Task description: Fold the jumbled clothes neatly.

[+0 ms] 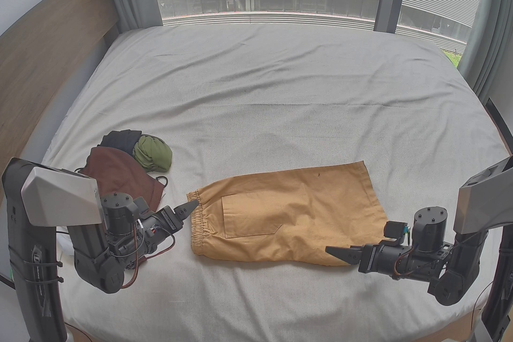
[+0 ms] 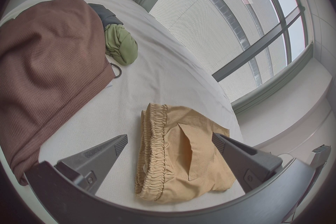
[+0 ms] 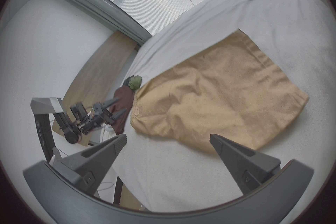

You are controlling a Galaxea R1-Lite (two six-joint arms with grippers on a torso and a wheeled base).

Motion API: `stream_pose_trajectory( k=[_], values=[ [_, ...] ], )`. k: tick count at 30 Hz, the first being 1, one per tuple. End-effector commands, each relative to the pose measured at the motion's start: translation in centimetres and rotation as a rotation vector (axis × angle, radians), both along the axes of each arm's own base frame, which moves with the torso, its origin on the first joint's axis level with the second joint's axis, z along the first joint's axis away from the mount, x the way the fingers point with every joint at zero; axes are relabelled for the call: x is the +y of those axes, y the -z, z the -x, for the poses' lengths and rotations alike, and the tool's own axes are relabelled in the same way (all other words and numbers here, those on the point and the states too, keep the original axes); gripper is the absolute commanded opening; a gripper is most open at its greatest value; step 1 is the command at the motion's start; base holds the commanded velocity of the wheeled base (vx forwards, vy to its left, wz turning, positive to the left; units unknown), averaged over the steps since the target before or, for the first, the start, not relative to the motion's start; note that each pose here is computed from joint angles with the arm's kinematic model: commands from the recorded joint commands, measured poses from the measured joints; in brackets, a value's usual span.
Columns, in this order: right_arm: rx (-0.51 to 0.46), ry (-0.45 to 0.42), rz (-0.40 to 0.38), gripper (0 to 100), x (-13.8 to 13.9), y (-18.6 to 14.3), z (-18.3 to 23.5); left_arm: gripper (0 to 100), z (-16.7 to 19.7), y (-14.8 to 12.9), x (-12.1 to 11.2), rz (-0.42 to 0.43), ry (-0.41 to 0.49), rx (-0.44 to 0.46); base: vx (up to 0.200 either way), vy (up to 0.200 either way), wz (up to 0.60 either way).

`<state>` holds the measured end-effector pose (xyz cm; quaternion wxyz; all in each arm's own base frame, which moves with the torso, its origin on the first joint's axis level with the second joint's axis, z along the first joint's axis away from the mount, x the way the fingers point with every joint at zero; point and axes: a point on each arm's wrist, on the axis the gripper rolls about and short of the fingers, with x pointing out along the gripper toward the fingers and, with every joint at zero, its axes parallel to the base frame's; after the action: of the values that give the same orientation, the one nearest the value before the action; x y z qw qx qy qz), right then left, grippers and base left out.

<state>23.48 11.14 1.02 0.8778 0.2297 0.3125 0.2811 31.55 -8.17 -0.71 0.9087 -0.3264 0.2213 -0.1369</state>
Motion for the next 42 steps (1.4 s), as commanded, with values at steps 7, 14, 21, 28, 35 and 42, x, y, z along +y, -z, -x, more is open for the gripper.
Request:
stream_pose_trajectory(
  k=[7, 14, 21, 28, 35, 42],
  values=[
    [-0.08, 0.029, -0.111, 100, 1.2, -1.5, -3.0, 100, 0.0, 1.7, -0.3, -0.01, 0.007, 0.044, 0.0, 0.0, 0.0],
    [-0.073, 0.034, -0.108, 100, 1.0, -1.4, -2.9, 100, -0.4, 3.5, -1.0, -0.022, 0.027, 0.072, 0.0, 0.0, 0.0],
    [-0.074, 0.035, -0.109, 100, 1.0, -1.4, -3.0, 100, -0.7, 6.0, -1.7, -0.084, 0.064, 0.094, 0.0, 0.0, 0.0],
    [-0.071, 0.036, -0.108, 100, 1.0, -1.4, -2.9, 100, -2.3, 7.0, -2.2, -0.07, 0.066, 0.06, 0.0, 0.0, 0.0],
    [-0.068, 0.035, -0.107, 100, 1.0, -1.2, -2.9, 100, -3.2, 6.4, -3.8, 0.021, 0.072, 0.041, 0.0, 0.0, 0.0],
    [-0.062, 0.032, -0.106, 100, 1.1, -1.2, -2.8, 100, -4.3, 5.6, -4.7, 0.115, 0.06, 0.018, 0.0, 0.0, 0.0]
  ],
)
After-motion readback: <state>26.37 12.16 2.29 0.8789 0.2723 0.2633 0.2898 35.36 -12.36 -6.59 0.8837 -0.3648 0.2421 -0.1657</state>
